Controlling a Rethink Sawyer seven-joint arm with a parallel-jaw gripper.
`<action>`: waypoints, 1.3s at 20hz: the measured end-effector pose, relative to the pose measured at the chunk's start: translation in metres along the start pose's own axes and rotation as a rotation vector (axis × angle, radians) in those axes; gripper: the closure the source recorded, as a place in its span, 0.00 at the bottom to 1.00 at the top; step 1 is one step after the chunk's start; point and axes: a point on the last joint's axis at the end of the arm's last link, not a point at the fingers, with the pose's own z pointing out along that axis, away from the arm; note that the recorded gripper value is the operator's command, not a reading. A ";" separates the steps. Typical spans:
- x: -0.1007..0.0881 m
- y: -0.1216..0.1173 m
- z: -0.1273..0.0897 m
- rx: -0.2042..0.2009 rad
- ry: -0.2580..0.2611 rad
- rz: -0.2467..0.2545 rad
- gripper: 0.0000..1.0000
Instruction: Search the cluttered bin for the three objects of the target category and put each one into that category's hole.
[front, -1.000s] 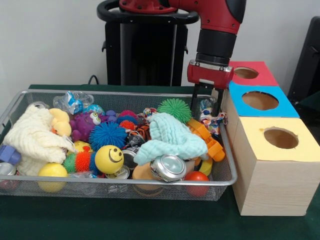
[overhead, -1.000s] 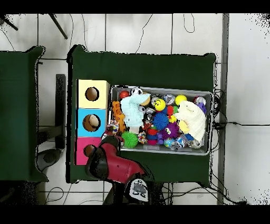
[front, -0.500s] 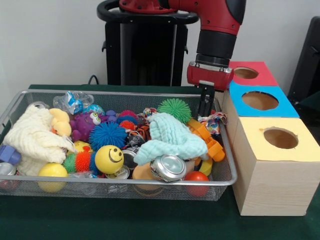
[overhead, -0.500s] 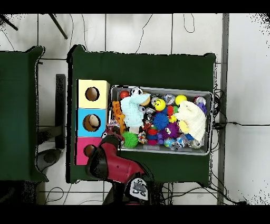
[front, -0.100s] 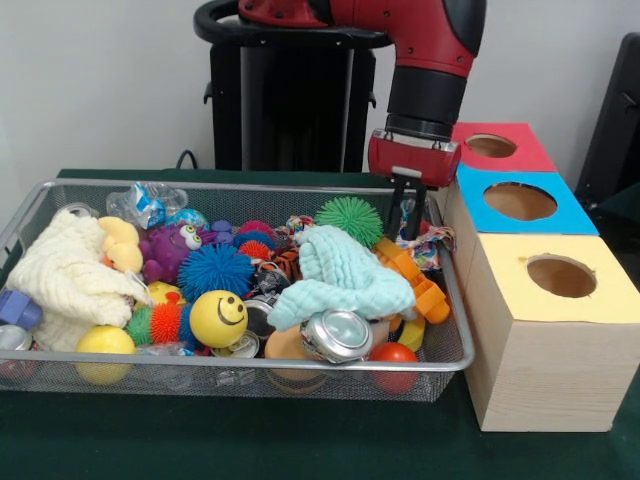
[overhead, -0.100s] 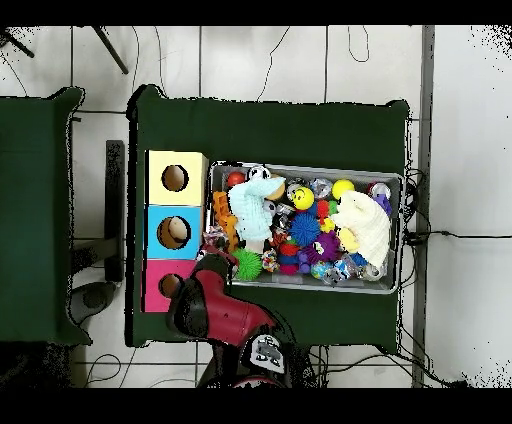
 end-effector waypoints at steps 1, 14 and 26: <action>0.000 0.000 0.001 0.000 -0.001 0.001 0.00; 0.001 -0.003 0.009 -0.028 0.009 0.013 0.00; 0.001 -0.003 0.009 -0.041 0.000 0.013 1.00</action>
